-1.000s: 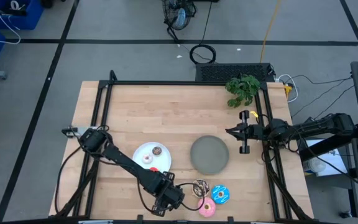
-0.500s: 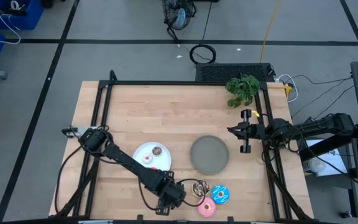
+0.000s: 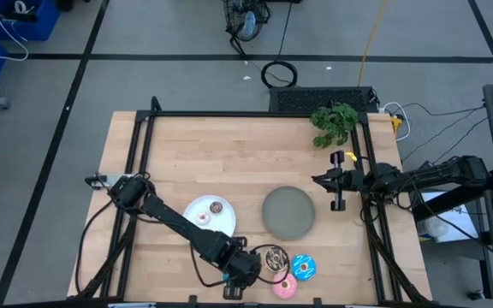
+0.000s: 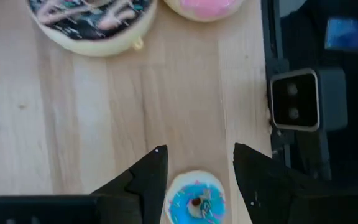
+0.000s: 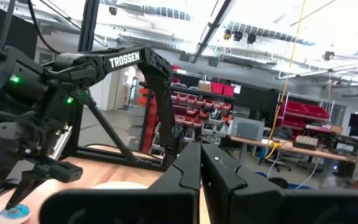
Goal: Pick & Place donuts
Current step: Put the mini blue donut on the white plate
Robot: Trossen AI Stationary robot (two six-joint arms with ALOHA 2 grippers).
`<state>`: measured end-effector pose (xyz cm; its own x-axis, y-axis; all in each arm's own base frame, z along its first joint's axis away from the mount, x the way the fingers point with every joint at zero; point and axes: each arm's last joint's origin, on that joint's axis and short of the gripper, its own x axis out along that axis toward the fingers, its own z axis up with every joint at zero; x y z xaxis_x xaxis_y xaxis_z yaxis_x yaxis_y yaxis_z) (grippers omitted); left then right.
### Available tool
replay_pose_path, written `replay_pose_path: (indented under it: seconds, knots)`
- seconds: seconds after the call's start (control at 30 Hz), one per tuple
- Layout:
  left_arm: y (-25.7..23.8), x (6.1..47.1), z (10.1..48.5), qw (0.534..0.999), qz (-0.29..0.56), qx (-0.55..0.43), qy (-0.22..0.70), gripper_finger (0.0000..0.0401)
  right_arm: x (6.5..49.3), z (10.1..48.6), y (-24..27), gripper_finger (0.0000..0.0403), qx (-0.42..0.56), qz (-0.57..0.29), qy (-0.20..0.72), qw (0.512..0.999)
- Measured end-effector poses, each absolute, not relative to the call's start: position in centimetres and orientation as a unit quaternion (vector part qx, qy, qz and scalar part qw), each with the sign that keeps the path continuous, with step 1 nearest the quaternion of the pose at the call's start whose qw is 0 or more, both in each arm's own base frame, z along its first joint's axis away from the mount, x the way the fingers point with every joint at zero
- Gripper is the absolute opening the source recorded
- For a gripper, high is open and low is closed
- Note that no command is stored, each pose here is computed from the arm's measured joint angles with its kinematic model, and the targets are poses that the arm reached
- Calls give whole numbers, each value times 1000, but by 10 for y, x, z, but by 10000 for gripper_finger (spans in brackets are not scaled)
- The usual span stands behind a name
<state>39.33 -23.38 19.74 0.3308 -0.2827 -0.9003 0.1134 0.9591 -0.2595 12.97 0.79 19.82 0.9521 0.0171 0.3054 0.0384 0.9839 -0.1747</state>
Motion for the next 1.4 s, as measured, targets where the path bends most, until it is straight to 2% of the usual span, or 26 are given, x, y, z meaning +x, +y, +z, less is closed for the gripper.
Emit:
replay_pose_path:
  seconds: [0.23,0.93,1.1,1.4]
  knots:
    - [-240,381,194,794,-102,-62,596,184,130,198,8,0,-87,-4,-156,984]
    - [-250,367,179,788,-74,-31,611,184,130,199,8,0,-87,-4,-156,984]
    - [-248,362,165,780,-56,-43,621,184,130,198,8,0,-87,-4,-156,984]
    - [-249,364,164,788,-57,-48,612,184,130,198,8,0,-87,-4,-156,984]
